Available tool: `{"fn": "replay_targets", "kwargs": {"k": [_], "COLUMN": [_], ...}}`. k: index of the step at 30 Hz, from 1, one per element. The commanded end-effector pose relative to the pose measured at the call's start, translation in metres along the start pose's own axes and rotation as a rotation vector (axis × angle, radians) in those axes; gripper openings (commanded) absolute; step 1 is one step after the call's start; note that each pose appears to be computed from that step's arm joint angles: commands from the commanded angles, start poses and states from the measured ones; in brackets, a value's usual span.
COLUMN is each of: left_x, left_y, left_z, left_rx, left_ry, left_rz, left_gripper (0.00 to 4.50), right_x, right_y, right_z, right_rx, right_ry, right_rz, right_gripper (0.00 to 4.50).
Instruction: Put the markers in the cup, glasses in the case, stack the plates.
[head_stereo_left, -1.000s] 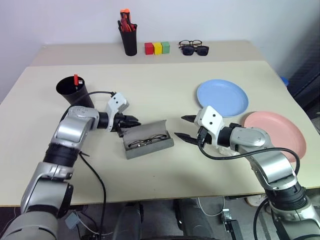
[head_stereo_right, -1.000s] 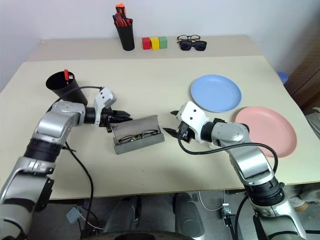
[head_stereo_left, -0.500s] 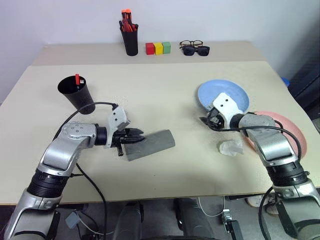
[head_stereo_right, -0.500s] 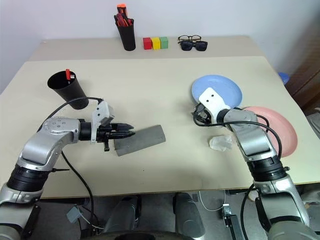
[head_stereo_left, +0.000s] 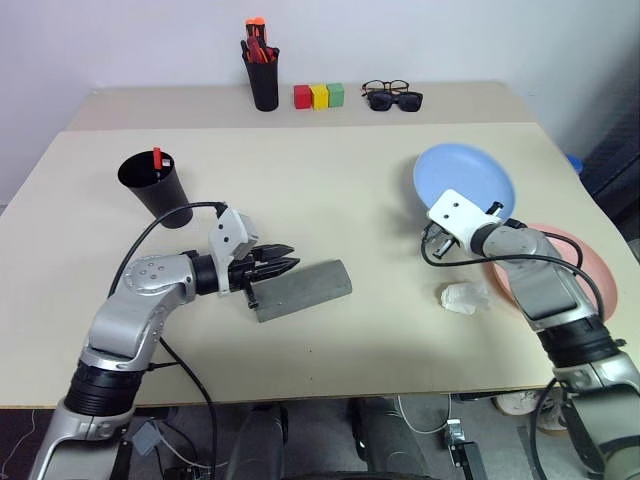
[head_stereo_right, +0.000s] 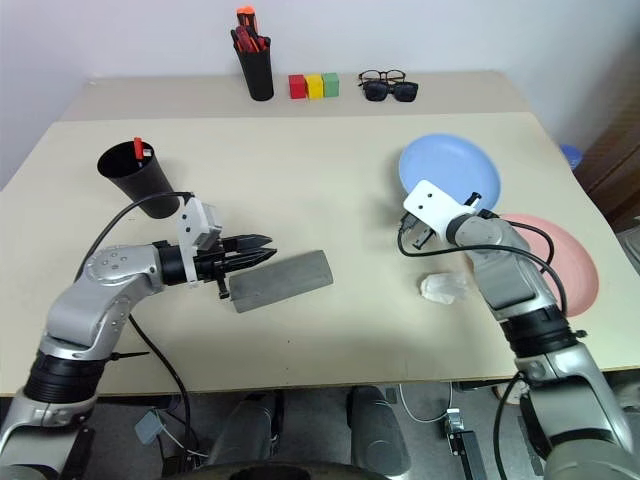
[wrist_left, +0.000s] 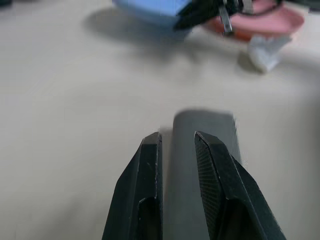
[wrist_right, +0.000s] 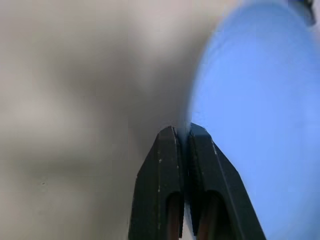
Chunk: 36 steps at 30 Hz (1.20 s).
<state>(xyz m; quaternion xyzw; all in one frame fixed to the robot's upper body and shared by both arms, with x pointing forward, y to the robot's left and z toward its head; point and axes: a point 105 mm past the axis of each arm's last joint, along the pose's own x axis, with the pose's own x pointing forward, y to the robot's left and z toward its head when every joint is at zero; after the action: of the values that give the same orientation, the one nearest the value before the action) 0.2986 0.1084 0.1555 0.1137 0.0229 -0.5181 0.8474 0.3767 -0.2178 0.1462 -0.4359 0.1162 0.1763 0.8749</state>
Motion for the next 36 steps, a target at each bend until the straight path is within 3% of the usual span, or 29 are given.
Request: {"fn": "replay_targets", "kwargs": {"k": [1,4,9,12,17,22,26,29,34,36], "left_x": [0.012,0.025,0.039,0.045,0.046,0.038,0.033,0.03,0.022,0.018], "left_y": [-0.011,-0.015,-0.015,-0.017,-0.015,-0.015,-0.015,-0.013,-0.009,-0.007], "left_z": [0.014,0.016,0.013,0.014,0.018,0.019,0.013,0.007,-0.004,-0.008], "left_rx": [0.045,-0.003,-0.005,-0.005,0.002,0.009,0.001,-0.007,-0.021,-0.037], "left_ry": [-0.063,-0.087,-0.083,-0.088,-0.095,-0.087,-0.077,-0.07,-0.06,-0.064], "left_rz": [-0.061,-0.102,-0.151,-0.179,-0.172,-0.135,-0.103,-0.084,-0.063,-0.046], "left_gripper": [0.98,0.98,0.98,0.98,0.98,0.98,0.98,0.98,0.98,0.98], "right_x": [-0.039,-0.079,-0.129,-0.138,-0.129,-0.108,-0.088,-0.081,-0.082,-0.085], "right_y": [-0.032,-0.034,-0.01,0.001,0.014,0.054,0.067,0.061,0.046,0.035], "right_z": [0.004,-0.01,-0.038,-0.045,-0.022,-0.015,-0.024,-0.03,-0.027,-0.022], "right_rx": [-0.01,-0.021,0.042,0.055,0.099,0.111,0.079,0.067,0.067,0.08], "right_ry": [-0.019,0.029,0.14,0.176,0.051,-0.007,0.026,0.061,0.05,0.035], "right_rz": [-0.099,-0.094,0.013,0.051,0.076,0.229,0.239,0.209,0.161,0.11], "right_gripper": [0.09,0.09,0.09,0.99,3.5,3.5,3.5,2.66,0.13,0.05]}}
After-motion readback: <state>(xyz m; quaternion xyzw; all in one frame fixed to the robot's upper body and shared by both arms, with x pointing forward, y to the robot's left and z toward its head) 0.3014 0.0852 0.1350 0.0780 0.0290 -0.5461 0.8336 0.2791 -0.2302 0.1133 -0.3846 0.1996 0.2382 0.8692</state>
